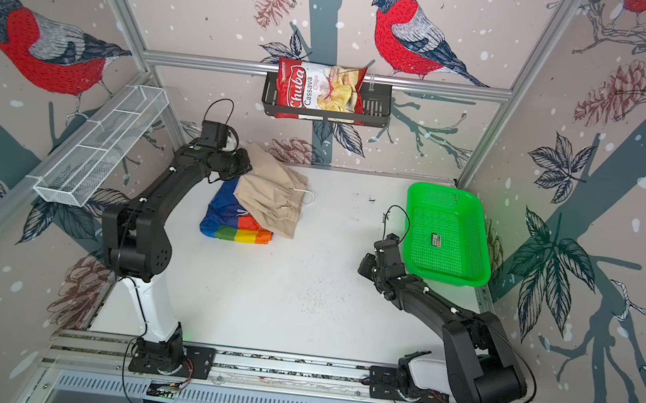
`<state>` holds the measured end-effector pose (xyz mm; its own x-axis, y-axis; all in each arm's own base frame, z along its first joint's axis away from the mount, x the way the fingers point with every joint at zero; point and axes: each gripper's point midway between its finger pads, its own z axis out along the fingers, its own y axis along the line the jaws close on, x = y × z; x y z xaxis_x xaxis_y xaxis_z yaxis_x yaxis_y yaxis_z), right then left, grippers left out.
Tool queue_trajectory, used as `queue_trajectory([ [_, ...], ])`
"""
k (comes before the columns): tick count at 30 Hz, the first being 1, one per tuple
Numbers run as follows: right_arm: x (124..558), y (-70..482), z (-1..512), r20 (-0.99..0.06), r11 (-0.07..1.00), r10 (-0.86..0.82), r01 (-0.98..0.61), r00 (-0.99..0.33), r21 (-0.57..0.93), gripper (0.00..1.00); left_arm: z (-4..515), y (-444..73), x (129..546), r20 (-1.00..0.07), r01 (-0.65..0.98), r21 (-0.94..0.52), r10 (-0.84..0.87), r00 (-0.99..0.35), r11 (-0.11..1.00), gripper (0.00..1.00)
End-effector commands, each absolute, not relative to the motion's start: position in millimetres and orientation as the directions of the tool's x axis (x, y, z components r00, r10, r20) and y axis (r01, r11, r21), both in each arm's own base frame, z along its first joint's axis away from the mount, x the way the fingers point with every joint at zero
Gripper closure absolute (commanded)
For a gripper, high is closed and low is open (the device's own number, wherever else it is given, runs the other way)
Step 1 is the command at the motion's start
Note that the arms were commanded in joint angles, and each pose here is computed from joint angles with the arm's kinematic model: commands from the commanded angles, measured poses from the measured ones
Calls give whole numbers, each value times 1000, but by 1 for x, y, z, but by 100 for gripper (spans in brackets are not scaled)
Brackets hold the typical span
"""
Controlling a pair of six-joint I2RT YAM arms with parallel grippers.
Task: Fold and stack the shorts
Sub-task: 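Lift the beige shorts with the left gripper and lay them onto the rainbow shorts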
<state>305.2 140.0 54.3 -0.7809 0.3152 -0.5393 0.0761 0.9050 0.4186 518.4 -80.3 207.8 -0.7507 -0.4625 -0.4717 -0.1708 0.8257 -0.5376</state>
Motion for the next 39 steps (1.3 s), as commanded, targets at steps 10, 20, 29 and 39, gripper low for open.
queue_trajectory([
  [10, 307, 141, 56, -539, 897, 332, 84, -774, 433, 81, 108, -20, 493, -376, -300, -537, -542, -752, 789, 100],
  [20, 306, 139, 57, -541, 896, 338, 87, -770, 436, 81, 8, -12, 469, -223, -437, -457, -575, -787, 775, 100],
  [29, 305, 139, 57, -541, 898, 335, 87, -772, 432, 81, 44, -29, 471, -238, -399, -537, -587, -774, 744, 100],
  [39, 310, 145, 58, -536, 890, 338, 77, -774, 450, 81, 177, -75, 492, -364, -214, -663, -559, -745, 717, 100],
])
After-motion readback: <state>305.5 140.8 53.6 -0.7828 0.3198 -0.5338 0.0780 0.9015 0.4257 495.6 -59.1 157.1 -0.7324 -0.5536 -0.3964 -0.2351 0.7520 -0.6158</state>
